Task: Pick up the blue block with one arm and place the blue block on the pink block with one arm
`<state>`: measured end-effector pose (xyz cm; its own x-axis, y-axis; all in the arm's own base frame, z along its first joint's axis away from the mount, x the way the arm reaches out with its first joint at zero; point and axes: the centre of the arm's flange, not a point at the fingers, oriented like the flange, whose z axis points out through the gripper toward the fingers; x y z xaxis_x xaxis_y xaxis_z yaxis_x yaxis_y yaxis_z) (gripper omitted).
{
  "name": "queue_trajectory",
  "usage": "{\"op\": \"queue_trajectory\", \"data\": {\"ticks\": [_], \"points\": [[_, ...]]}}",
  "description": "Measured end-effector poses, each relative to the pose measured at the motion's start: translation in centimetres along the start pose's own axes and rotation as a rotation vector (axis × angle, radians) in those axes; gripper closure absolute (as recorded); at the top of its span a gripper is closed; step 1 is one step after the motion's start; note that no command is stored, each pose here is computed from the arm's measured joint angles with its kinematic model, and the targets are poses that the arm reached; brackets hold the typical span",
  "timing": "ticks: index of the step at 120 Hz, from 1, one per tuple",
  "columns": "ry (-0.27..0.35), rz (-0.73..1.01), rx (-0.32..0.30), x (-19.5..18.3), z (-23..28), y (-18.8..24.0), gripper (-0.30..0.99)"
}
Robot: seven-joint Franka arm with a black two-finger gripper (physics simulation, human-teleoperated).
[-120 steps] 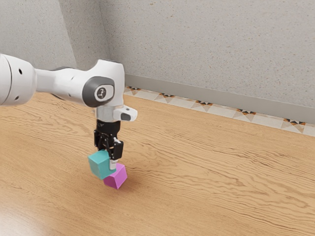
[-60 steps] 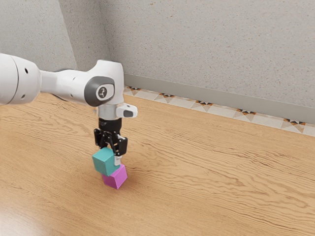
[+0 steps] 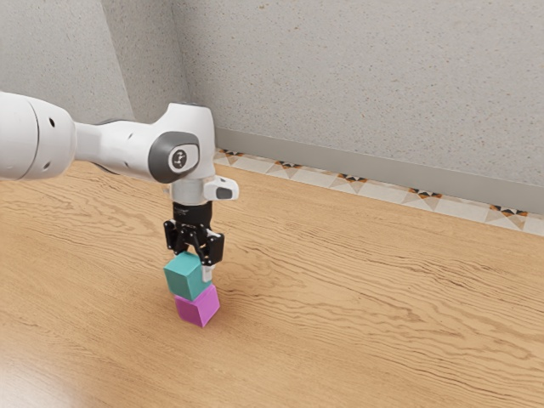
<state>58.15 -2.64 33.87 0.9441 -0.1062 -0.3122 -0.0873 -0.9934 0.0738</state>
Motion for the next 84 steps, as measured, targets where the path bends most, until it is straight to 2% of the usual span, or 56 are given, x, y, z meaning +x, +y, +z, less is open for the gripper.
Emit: {"op": "queue_trajectory", "data": {"ticks": [78, 84], "points": [[-0.016, -0.036, -0.009, 1.2, 1.5, -0.6, 0.27], [-0.017, -0.036, -0.01, 1.2, 1.5, -0.6, 0.24]]}}
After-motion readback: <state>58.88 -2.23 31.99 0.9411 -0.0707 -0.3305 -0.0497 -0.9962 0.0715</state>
